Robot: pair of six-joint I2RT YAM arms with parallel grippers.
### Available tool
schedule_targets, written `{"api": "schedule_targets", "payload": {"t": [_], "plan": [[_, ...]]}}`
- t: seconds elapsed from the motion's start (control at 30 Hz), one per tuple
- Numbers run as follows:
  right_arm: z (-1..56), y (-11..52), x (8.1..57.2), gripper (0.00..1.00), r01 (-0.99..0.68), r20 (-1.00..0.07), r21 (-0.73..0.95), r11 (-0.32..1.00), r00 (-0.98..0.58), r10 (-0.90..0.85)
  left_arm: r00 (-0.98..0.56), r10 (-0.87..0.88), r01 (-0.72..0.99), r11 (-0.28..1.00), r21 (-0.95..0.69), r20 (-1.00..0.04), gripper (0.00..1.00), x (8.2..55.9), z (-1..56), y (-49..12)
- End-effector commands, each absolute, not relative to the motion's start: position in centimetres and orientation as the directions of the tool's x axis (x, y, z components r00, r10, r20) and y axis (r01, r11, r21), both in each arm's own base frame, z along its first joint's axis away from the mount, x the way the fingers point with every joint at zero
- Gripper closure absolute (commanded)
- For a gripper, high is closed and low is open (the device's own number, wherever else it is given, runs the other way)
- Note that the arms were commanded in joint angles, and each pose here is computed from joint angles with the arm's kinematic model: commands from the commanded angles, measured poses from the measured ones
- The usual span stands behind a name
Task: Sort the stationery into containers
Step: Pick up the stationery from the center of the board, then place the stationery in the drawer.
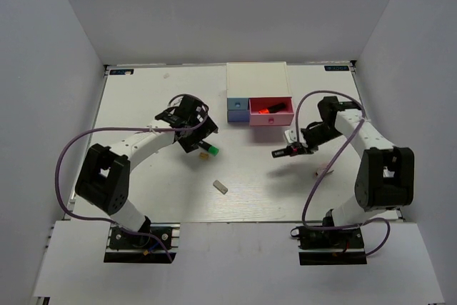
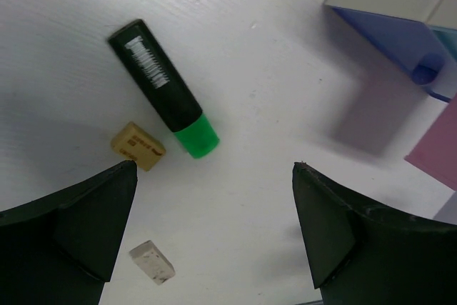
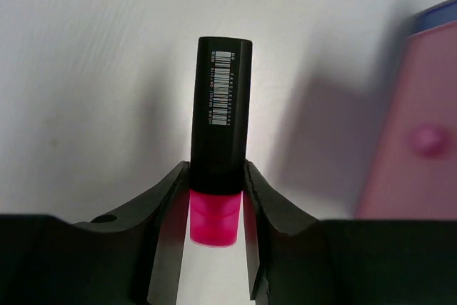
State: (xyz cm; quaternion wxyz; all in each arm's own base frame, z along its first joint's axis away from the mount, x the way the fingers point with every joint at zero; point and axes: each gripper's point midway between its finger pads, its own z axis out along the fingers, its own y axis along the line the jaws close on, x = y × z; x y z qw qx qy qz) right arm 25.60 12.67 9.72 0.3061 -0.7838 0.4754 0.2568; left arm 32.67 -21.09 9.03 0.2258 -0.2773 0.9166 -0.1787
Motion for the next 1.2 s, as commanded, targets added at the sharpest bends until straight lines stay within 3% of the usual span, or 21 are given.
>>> {"api": "schedule_targets", "payload": {"t": [0.0,0.17,0.2,0.23,0.3,0.37,0.57,0.7,0.87,0.97,1.03,1.17], "plan": [[16.8,15.9,27.5,0.95,-0.837,-0.725,-0.458,-0.299,0.546,-0.42,-0.723,-0.604,-0.466,0.785,-0.409,-0.335,0.01,32.7,9.4,-19.9],[22.8,17.4,30.8,0.95,-0.852,-0.762,-0.512,-0.111,0.51,-0.399,-0.715,-0.616,-0.492,0.779,-0.388,-0.331,0.01,32.9,8.5,-19.4],[24.2,17.4,32.6,0.95,-0.809,-0.718,-0.583,-0.076,0.557,-0.417,-0.718,-0.614,-0.495,0.781,-0.38,-0.327,0.01,32.9,8.2,-19.4],[25.2,17.5,33.8,0.95,-0.826,-0.749,-0.563,0.007,0.508,-0.426,-0.722,-0.612,-0.5,0.784,-0.369,-0.323,0.01,32.9,7.7,-19.4],[26.7,17.4,36.4,0.95,-0.76,-0.693,-0.647,0.061,0.554,-0.461,-0.722,-0.612,-0.5,0.784,-0.367,-0.322,0.01,33.2,7.8,-19.6],[26.7,17.3,37.5,0.94,-0.764,-0.703,-0.638,0.093,0.529,-0.476,-0.715,-0.614,-0.499,0.783,-0.372,-0.333,0.01,33.8,8.1,-19.7],[25.8,17.9,40.6,0.91,-0.763,-0.7,-0.638,0.107,0.516,-0.493,-0.721,-0.612,-0.505,0.786,-0.357,-0.327,0.01,33.7,7.2,-19.7],[25.3,18.2,41.0,0.82,-0.765,-0.698,-0.637,0.093,0.521,-0.492,-0.721,-0.612,-0.505,0.786,-0.357,-0.327,0.01,33.9,7.2,-19.8],[23.6,18.7,39.5,0.79,-0.793,-0.704,-0.608,0.036,0.518,-0.486,-0.717,-0.612,-0.507,0.786,-0.354,-0.334,0.01,34.0,7.2,-19.7],[22.8,18.9,39.0,0.68,-0.805,-0.708,-0.593,0.019,0.511,-0.488,-0.72,-0.611,-0.51,0.788,-0.345,-0.33,0.01,34.0,6.8,-19.6],[22.5,18.9,38.7,0.55,-0.81,-0.71,-0.586,0.016,0.504,-0.491,-0.72,-0.611,-0.51,0.788,-0.345,-0.33,0.01,34.2,6.8,-19.8],[22.3,19.1,38.6,0.5,-0.816,-0.714,-0.578,0.016,0.496,-0.495,-0.725,-0.608,-0.516,0.791,-0.33,-0.324,0.01,34.3,6.3,-19.8]]}}
